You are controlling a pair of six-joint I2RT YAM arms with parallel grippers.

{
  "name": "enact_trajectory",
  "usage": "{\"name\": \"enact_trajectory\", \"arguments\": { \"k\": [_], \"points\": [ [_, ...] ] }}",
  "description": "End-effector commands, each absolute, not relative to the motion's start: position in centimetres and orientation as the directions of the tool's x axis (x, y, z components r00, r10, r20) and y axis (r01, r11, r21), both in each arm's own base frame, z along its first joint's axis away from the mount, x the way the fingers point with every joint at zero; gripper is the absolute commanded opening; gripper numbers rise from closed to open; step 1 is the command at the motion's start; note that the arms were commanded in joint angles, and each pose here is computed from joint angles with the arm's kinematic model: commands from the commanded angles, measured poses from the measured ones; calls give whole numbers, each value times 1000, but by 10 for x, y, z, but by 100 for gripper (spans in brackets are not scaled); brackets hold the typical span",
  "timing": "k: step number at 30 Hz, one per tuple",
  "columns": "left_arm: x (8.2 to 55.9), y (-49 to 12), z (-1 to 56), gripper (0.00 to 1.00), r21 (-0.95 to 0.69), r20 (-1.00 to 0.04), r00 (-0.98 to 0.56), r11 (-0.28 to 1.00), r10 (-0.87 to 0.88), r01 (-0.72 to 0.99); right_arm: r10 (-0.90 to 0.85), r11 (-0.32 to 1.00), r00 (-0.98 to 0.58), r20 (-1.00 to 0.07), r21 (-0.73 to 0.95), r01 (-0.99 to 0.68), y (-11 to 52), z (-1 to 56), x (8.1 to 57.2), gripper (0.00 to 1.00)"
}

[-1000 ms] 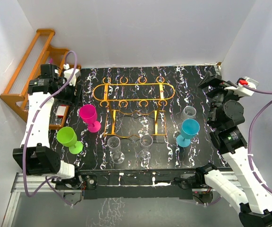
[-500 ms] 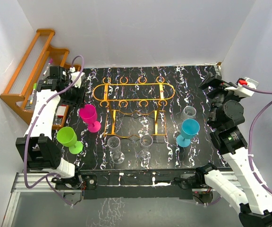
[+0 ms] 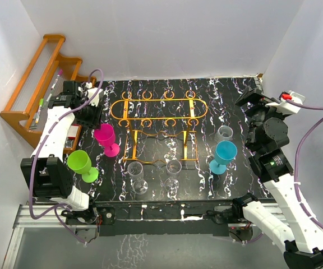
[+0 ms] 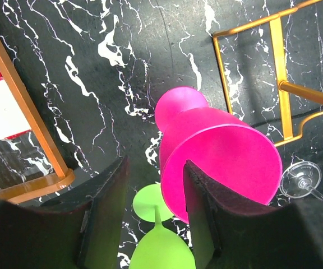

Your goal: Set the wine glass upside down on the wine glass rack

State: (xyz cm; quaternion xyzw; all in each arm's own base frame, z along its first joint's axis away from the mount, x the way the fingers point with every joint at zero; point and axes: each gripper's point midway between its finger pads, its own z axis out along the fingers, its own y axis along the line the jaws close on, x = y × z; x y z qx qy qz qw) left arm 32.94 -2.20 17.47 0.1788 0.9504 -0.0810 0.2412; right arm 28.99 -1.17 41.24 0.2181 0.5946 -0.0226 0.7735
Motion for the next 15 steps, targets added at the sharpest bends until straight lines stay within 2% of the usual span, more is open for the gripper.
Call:
{"name": "enact_trajectory", "arguments": {
  "k": [1, 3, 6, 9, 12, 15],
  "points": [
    [328, -24, 164, 40, -66, -466, -826, 918, 318, 391, 226, 897, 323, -919, 326, 299, -15, 421, 286, 98],
    [327, -24, 161, 37, -64, -459, -829, 918, 321, 391, 226, 896, 327, -918, 328, 301, -16, 422, 285, 98],
    [327, -25, 161, 25, -55, -460, -825, 917, 327, 394, 223, 895, 330, -917, 327, 304, -17, 423, 284, 98],
    [329, -24, 163, 0, -36, -461, -822, 919, 334, 394, 224, 892, 340, -913, 333, 305, -19, 428, 282, 98],
    [333, -25, 180, 0, 6, -479, -803, 916, 355, 401, 228, 891, 352, -908, 340, 299, -19, 434, 280, 98],
    [344, -16, 225, 0, 152, -543, -740, 913, 398, 380, 231, 891, 365, -902, 346, 293, -20, 441, 278, 98]
  ]
}}
